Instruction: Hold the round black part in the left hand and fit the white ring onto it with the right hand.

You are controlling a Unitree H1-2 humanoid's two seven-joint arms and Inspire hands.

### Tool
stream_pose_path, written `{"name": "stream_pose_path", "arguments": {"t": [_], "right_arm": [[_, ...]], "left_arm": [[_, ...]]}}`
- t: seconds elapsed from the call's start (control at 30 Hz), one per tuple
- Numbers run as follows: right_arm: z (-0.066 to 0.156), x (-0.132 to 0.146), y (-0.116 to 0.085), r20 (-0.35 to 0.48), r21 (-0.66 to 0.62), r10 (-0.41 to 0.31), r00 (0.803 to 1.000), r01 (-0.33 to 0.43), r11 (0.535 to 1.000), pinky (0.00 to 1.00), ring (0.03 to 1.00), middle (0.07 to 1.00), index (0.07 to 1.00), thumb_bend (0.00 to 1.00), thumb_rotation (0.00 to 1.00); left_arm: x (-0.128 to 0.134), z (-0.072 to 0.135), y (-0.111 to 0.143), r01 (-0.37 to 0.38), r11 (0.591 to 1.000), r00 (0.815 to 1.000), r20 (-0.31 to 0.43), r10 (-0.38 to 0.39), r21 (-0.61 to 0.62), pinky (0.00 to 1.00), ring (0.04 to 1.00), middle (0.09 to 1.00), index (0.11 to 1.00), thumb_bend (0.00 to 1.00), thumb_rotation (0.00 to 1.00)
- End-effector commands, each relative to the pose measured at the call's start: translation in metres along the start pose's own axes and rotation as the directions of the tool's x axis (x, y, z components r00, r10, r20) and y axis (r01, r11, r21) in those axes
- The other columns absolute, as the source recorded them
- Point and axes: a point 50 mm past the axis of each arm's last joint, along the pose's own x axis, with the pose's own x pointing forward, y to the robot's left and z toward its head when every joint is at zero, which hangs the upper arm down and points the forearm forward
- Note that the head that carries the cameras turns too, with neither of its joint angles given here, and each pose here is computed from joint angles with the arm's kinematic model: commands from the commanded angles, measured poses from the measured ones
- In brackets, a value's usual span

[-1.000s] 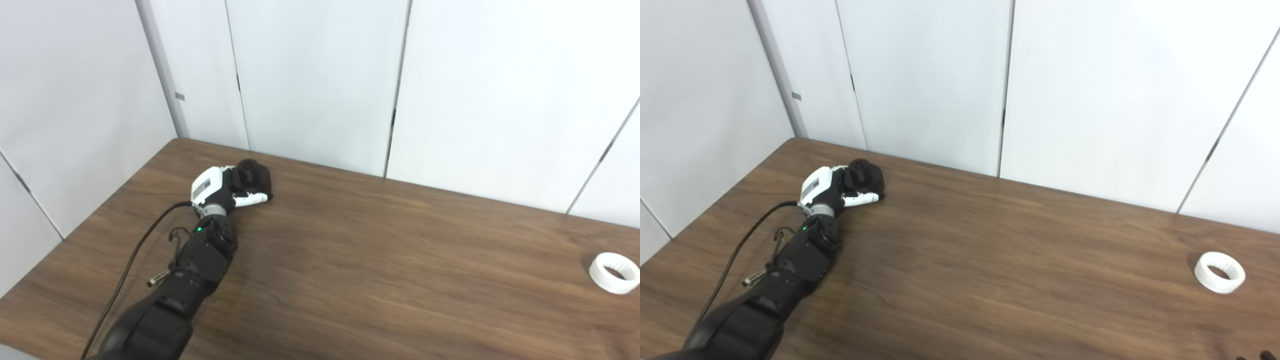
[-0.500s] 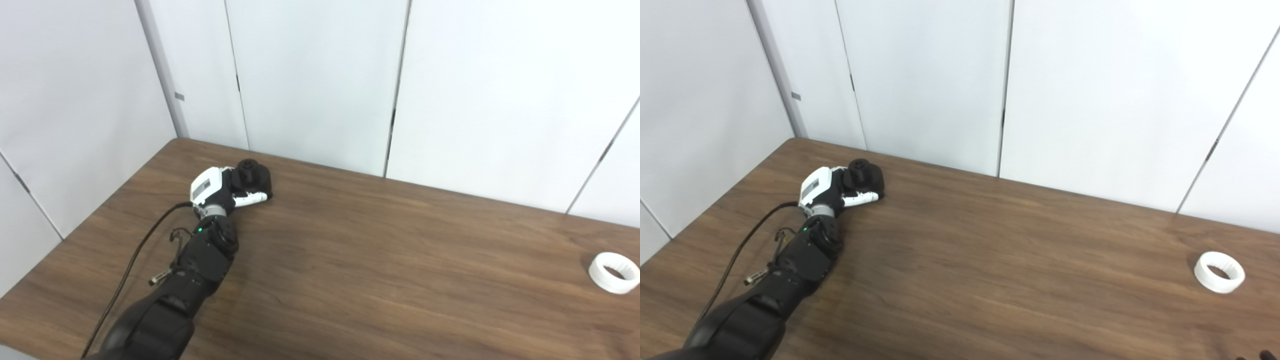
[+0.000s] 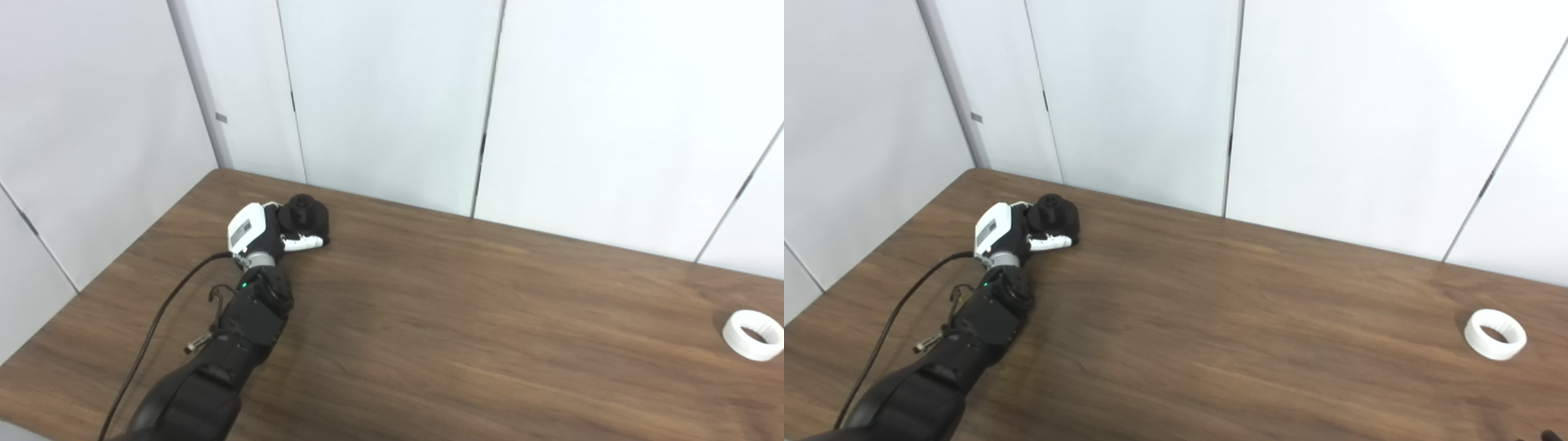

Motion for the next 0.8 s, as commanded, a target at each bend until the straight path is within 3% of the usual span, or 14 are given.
{"name": "stream_pose_path", "arguments": {"t": [0.0,0.33,0.77], "right_arm": [[0.003,0.002,-0.005,0.007,-0.016,-0.012,1.0,0.012,1.0,1.0,0.941,0.836,0.892,0.63,1.0],[0.003,0.002,-0.004,0.007,-0.026,-0.006,1.0,0.006,1.0,1.0,0.942,0.836,0.883,0.61,1.0],[0.01,0.001,0.008,0.018,-0.029,0.012,1.0,-0.012,1.0,1.0,0.919,0.815,0.883,0.54,1.0]], "left_arm": [[0.002,0.003,-0.003,0.003,1.0,1.0,-0.016,-0.004,-0.013,1.0,0.896,0.808,0.485,0.52,0.06],[0.0,0.008,0.002,-0.041,0.999,0.997,0.059,0.041,0.01,1.0,0.921,0.826,0.484,0.52,0.06],[-0.017,0.026,0.036,-0.064,0.996,0.971,0.227,0.076,-0.061,1.0,0.958,0.815,0.484,0.52,0.06]]}}
